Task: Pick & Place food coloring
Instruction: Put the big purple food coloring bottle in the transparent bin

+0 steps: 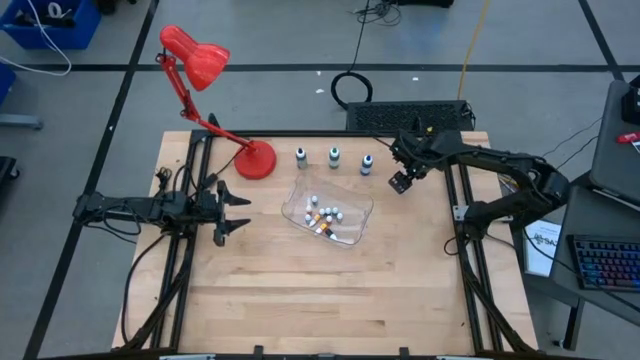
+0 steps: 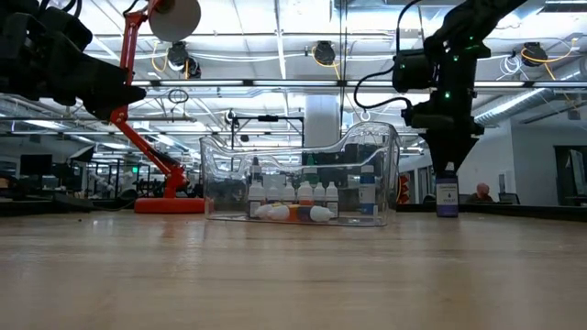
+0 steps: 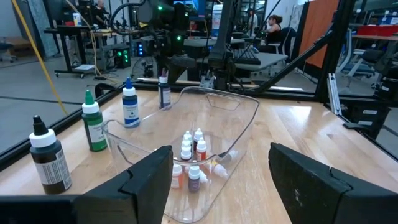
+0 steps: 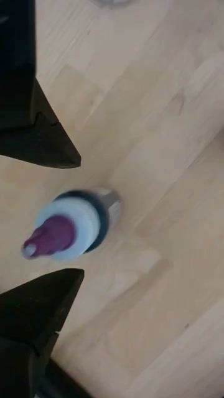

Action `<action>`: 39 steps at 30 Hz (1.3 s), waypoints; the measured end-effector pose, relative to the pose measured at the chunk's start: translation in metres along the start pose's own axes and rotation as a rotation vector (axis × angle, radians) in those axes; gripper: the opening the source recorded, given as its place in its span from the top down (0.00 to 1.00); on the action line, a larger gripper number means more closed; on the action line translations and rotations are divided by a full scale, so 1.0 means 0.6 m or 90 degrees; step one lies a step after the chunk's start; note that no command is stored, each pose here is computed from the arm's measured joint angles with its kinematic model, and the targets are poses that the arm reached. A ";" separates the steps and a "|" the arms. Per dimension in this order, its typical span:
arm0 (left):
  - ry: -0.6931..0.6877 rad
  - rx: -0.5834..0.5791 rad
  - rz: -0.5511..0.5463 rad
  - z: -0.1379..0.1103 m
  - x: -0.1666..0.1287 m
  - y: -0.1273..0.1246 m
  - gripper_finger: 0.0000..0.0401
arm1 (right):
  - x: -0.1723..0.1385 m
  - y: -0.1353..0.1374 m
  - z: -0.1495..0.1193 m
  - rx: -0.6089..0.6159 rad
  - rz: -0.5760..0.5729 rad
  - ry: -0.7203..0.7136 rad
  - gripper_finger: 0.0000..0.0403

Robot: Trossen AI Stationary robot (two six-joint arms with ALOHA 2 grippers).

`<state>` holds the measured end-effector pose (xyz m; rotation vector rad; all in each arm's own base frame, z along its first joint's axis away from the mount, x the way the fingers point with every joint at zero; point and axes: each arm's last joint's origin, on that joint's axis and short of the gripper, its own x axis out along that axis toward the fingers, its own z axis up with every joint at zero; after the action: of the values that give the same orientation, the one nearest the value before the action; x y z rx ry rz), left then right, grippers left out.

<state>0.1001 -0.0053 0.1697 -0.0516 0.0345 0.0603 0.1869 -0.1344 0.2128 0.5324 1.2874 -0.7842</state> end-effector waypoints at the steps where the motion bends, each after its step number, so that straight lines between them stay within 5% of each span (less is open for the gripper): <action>1: 0.000 0.000 0.000 0.000 0.000 0.000 0.33 | 0.000 0.000 0.001 -0.001 0.001 -0.004 0.35; 15: 0.000 0.000 0.000 0.000 0.000 0.000 0.36 | 0.001 -0.006 0.004 0.005 -0.001 -0.008 0.37; 25: 0.000 0.000 0.000 0.000 0.000 0.000 0.34 | 0.001 -0.008 0.012 -0.013 0.003 -0.038 0.74; 28: 0.000 0.000 0.000 0.000 0.000 0.000 0.35 | -0.004 -0.002 0.015 -0.036 0.015 -0.060 0.74; 39: 0.000 0.000 0.000 0.000 0.000 0.000 0.37 | -0.176 0.105 0.033 -0.191 0.141 -0.270 0.74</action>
<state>0.1001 -0.0054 0.1699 -0.0517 0.0337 0.0601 0.2388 -0.0859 0.3150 0.2424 0.9111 -0.4735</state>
